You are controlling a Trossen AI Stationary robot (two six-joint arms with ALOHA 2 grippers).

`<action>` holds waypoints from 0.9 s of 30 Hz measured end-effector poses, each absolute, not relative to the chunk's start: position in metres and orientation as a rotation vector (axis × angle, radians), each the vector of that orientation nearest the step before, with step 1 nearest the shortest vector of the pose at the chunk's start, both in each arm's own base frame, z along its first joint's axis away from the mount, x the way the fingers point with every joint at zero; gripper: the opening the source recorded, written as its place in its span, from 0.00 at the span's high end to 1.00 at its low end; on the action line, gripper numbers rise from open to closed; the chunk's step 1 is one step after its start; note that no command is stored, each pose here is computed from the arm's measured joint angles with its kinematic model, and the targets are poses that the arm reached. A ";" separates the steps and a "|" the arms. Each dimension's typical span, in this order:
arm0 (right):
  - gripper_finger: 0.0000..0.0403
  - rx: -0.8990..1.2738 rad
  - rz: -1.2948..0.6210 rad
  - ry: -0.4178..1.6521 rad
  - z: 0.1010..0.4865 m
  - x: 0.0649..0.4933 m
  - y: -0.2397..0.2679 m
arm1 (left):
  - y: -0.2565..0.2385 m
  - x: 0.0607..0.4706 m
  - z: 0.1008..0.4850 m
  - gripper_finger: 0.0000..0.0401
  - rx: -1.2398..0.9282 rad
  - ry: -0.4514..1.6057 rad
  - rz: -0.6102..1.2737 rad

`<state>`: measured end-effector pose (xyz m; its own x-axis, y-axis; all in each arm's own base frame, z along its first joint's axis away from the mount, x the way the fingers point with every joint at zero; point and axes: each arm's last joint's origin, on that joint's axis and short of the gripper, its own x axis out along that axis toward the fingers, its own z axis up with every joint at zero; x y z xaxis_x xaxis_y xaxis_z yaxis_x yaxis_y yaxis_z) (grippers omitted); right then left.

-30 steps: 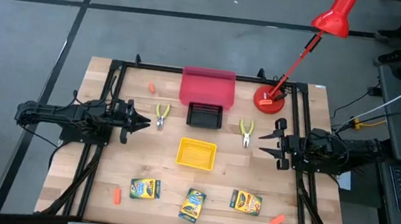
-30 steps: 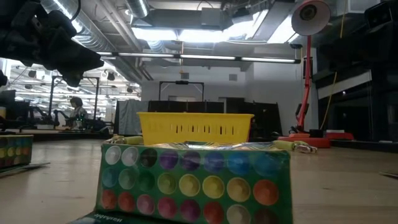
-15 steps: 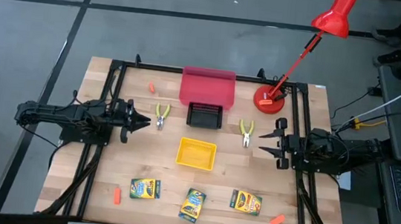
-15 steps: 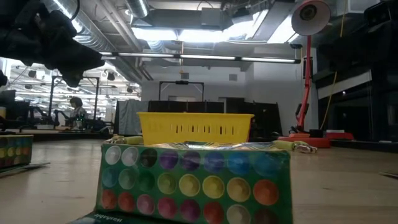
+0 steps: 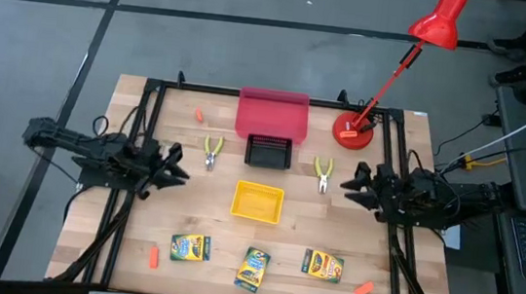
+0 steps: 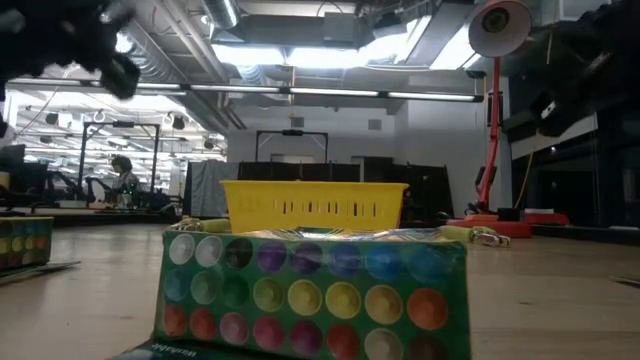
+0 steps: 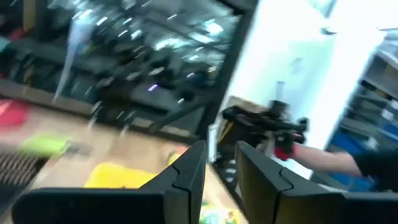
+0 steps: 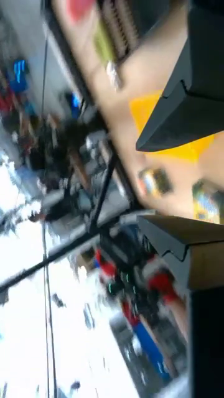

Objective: Pick & Place School Supplies
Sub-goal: Put the yellow crayon box into the red bin

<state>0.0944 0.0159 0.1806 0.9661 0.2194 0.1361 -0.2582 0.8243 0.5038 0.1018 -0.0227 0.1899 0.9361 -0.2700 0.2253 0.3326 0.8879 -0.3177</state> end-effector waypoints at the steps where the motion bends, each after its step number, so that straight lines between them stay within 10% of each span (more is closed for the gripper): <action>1: 0.55 0.549 0.267 -0.092 0.183 0.094 0.016 | -0.025 0.102 0.192 0.79 -0.326 -0.201 -0.329; 18: 0.55 0.237 0.536 -0.548 0.234 0.073 0.019 | -0.033 0.092 0.225 0.79 0.080 -0.620 -0.395; 27: 0.55 0.172 0.311 -0.223 0.259 0.085 0.017 | -0.031 0.128 0.220 0.79 0.135 -0.147 -0.002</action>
